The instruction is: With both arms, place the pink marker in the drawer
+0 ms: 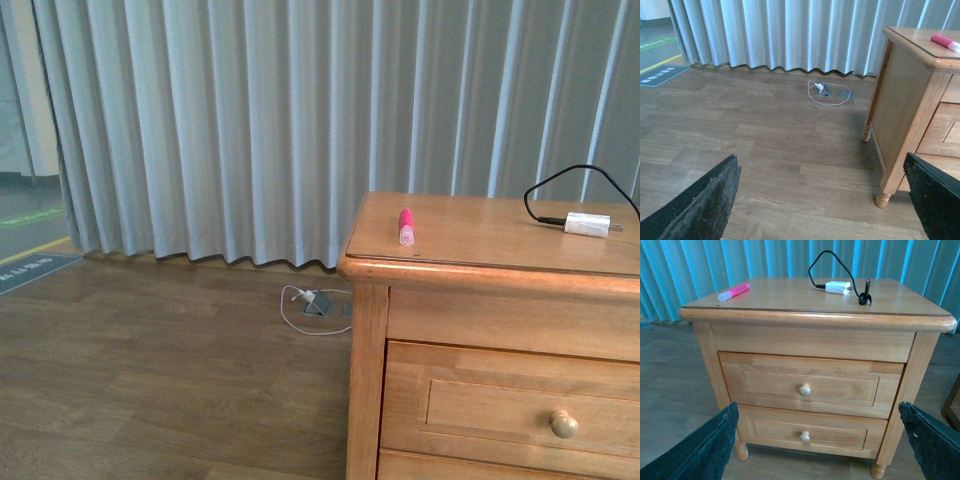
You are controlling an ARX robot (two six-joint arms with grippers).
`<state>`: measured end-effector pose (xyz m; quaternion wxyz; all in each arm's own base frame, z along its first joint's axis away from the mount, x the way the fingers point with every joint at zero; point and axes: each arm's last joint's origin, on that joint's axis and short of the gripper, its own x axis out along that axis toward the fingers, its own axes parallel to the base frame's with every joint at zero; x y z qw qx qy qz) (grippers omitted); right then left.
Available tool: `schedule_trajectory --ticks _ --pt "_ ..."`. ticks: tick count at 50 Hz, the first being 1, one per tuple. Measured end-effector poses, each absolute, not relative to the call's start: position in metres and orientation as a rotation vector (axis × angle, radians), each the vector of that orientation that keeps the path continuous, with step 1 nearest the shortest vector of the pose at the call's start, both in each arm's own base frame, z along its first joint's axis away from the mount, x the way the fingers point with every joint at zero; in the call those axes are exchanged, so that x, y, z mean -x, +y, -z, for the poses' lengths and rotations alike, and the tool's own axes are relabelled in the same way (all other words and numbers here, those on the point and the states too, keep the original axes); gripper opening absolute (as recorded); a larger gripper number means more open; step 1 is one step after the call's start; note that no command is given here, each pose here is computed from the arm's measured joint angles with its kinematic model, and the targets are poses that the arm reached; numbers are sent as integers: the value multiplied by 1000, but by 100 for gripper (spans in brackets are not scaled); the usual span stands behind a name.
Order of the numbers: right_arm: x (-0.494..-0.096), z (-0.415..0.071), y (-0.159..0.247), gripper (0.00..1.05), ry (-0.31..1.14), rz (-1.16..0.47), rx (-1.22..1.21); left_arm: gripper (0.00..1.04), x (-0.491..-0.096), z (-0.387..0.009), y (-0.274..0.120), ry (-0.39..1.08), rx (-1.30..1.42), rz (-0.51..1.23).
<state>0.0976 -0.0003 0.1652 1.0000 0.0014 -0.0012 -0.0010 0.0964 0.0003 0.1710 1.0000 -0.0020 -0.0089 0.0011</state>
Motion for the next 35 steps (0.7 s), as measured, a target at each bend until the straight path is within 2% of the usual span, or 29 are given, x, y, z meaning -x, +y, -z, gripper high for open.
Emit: schedule_trajectory --ticks 35 --pt "-98 -165 0 96 -2 2 -3 99 -96 -171 0 -18 4 -2"
